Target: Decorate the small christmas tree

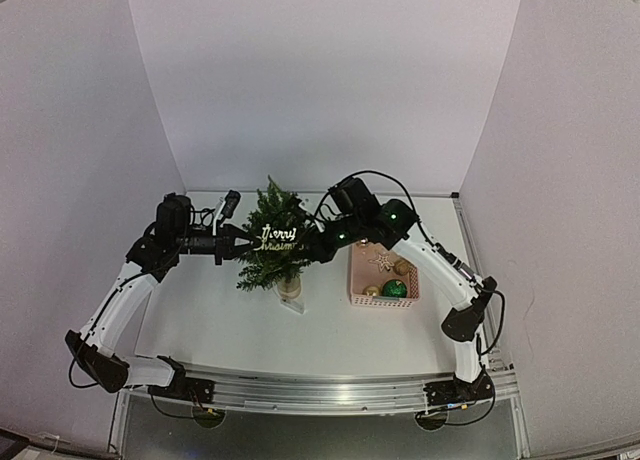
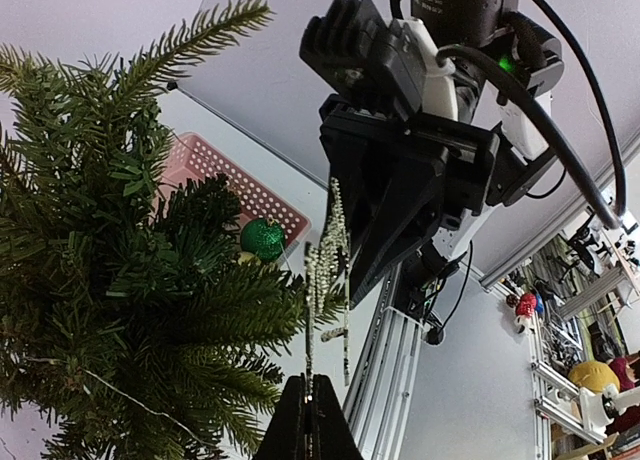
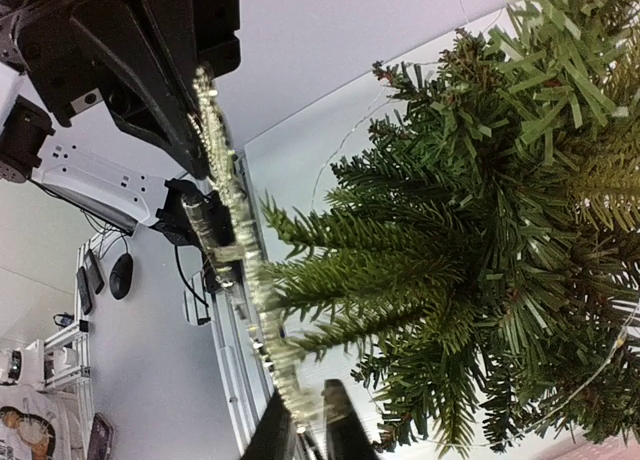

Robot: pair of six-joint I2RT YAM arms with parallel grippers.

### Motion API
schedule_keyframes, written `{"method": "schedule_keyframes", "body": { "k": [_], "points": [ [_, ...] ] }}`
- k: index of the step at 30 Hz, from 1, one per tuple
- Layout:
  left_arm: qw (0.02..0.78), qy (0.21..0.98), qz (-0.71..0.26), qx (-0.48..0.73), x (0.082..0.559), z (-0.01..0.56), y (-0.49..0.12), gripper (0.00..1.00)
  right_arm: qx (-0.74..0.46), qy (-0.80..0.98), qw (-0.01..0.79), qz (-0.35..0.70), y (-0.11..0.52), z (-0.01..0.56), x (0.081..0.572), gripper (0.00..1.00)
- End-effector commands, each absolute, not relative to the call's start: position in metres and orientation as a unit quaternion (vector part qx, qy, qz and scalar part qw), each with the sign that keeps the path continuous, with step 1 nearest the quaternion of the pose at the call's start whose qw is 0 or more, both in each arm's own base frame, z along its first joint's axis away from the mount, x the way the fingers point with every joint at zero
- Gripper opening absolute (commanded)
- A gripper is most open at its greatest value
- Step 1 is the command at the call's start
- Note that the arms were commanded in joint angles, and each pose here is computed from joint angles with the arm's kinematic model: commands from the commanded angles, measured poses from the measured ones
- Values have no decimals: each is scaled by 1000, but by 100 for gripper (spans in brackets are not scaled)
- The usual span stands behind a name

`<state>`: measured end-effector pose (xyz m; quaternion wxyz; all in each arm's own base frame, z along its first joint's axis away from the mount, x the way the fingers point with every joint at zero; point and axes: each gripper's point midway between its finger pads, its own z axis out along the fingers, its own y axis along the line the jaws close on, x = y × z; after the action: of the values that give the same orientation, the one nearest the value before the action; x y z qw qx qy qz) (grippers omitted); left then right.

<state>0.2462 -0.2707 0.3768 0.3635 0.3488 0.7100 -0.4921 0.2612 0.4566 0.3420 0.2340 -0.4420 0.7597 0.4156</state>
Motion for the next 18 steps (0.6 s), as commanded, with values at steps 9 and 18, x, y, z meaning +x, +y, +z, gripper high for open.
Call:
{"method": "schedule_keyframes", "body": {
  "k": [9, 18],
  "points": [
    [372, 723, -482, 326, 253, 376, -268, 0, -414, 778, 207, 425, 451, 335, 259, 0],
    [381, 711, -468, 359, 243, 371, -264, 0, -416, 778, 199, 426, 447, 332, 253, 0]
  ]
}}
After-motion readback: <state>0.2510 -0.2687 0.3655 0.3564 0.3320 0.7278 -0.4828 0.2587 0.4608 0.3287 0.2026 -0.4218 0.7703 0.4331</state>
